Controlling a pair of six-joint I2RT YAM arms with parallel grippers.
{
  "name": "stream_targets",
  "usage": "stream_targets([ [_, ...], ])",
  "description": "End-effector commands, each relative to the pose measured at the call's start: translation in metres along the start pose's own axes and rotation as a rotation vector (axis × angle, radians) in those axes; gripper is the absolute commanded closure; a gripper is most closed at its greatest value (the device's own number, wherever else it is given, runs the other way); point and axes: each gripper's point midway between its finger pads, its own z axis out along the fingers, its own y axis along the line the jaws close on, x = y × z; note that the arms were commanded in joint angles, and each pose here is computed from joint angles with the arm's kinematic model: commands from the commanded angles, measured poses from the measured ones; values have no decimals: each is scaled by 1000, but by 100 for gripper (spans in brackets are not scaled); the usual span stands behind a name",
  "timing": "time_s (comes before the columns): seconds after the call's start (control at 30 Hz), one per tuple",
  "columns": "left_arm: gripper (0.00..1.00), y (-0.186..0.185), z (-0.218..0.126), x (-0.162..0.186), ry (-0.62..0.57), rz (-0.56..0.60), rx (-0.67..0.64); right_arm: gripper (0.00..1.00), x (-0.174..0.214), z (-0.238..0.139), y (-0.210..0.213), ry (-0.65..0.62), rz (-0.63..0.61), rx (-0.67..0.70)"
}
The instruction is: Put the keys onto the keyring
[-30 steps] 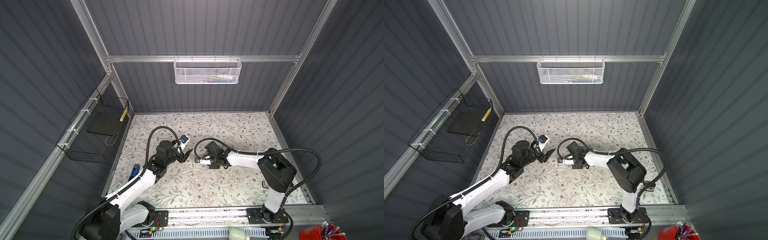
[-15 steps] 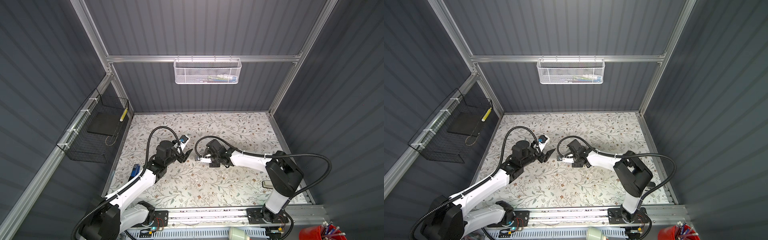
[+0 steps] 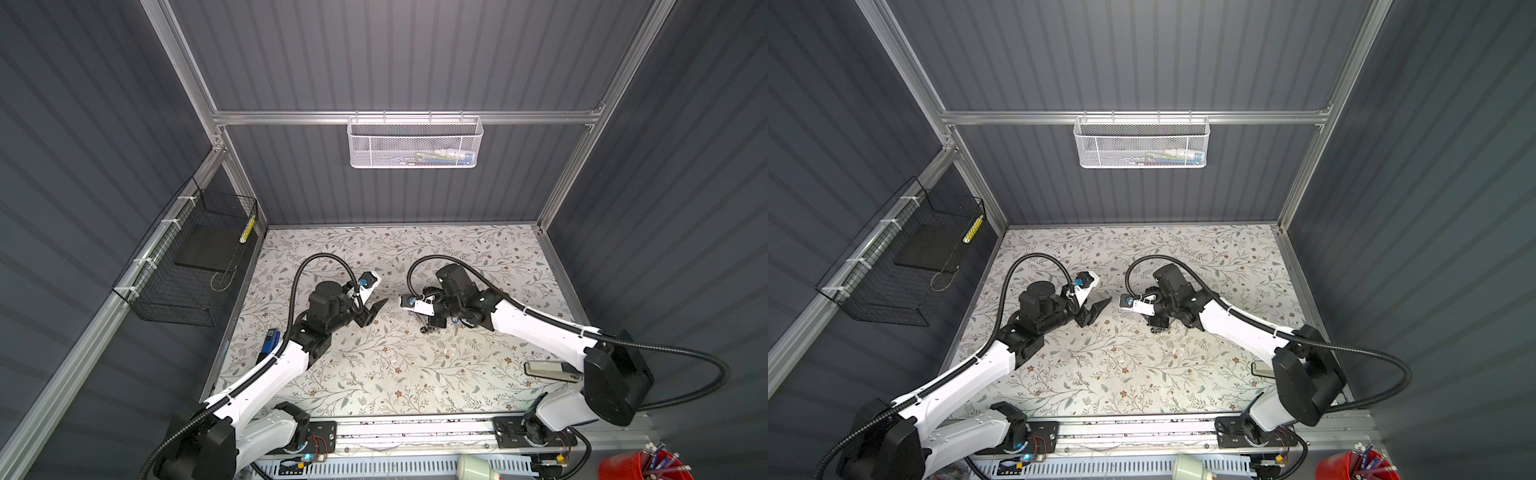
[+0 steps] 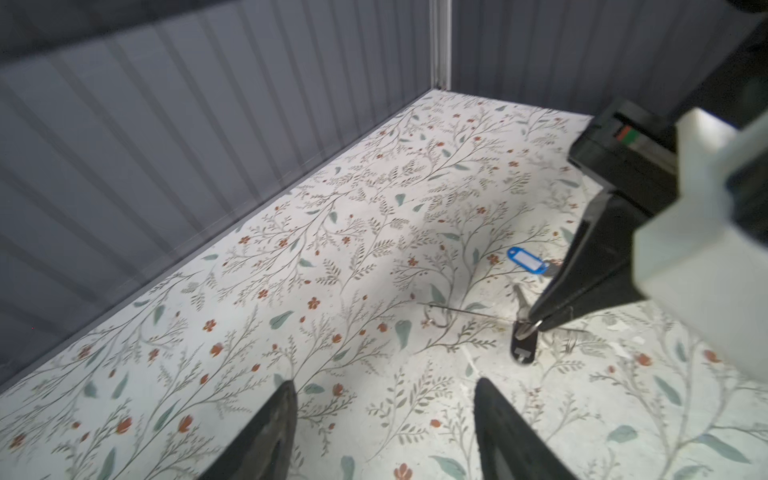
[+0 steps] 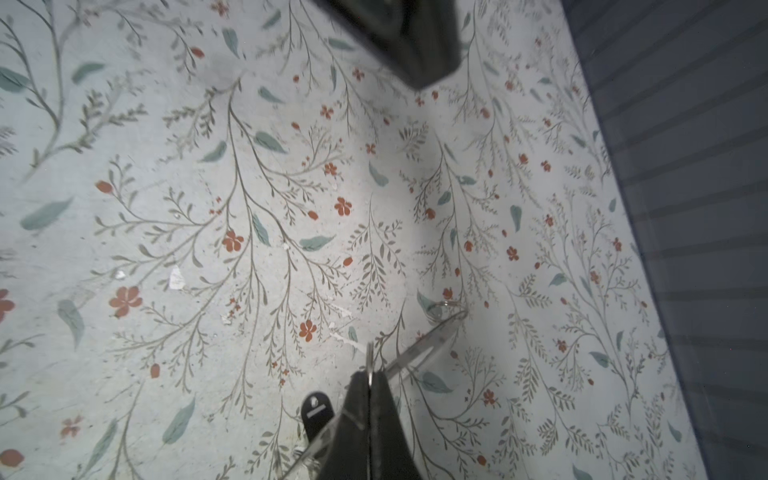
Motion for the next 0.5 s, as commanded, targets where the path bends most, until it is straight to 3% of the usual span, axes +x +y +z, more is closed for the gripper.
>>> stream_targets([
  [0.0,38,-23,-6,-13,-73,17,125,100,-29,-16,8,-175,46,-58],
  [0.17,44,-36,-14,-30,-156,95,184,100,-45,-31,3,-274,77,-39],
  [0.47,55,-65,-25,-32,-179,214,343,100,-58,-42,12,-460,148,-50],
])
